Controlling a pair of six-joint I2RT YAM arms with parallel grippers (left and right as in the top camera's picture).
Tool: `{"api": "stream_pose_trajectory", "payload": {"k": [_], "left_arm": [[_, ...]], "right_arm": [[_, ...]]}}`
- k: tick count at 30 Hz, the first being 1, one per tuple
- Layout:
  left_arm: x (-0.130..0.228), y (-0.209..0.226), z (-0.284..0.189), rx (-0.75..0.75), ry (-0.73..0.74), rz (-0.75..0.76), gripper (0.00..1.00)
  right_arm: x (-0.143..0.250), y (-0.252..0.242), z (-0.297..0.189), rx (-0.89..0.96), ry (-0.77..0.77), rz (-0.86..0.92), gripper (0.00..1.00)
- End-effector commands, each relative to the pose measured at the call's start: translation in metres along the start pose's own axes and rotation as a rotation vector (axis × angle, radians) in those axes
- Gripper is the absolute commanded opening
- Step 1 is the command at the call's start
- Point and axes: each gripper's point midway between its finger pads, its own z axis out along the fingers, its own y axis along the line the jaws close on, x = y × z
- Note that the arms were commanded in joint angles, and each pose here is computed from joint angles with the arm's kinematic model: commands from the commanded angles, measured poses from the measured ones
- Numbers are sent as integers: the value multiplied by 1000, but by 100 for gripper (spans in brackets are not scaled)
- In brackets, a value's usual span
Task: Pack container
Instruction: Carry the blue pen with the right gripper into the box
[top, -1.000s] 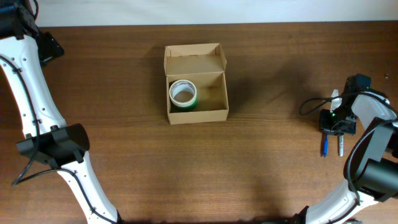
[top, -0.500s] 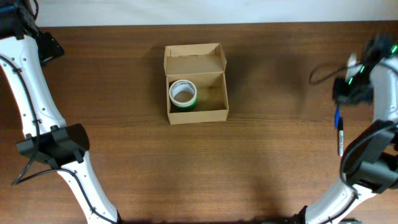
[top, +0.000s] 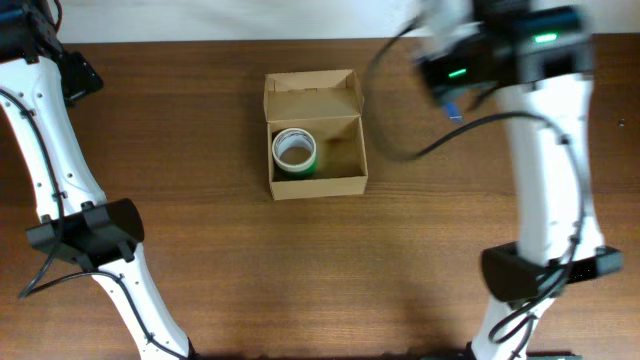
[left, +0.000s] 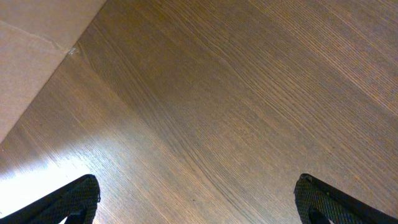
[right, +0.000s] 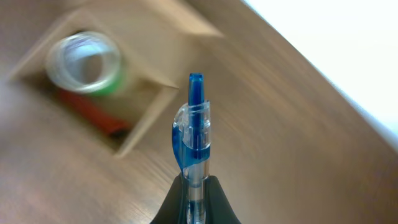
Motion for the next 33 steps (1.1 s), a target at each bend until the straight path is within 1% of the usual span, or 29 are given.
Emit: {"api": "stream_pose_trajectory", "payload": {"k": [1,4,8,14,22,29,33], "left_arm": [[-2,7,-12,6,-22,-25,100],[-2,7,-12,6,-22,-25,100],[-2,7,-12,6,-22,-25,100],[-2,7,-12,6,-22,-25,100],[-2,7,-12,6,-22,-25,100],[-2,7,-12,6,-22,-25,100],[-2,7,-12,6,-22,-25,100]], "right_arm": [[-18,58,34,-89,34,-396,4],[-29,81,70,-75,79,-517,4],[-30,108,120,-120,138,-663,4],[-23,122,174,-169,189,-694,4],[-20,139,196,-257,167,-708,4],[-7,162,199,-374,184,-697,4],[1,170,198,-398,212,-708,4]]}}
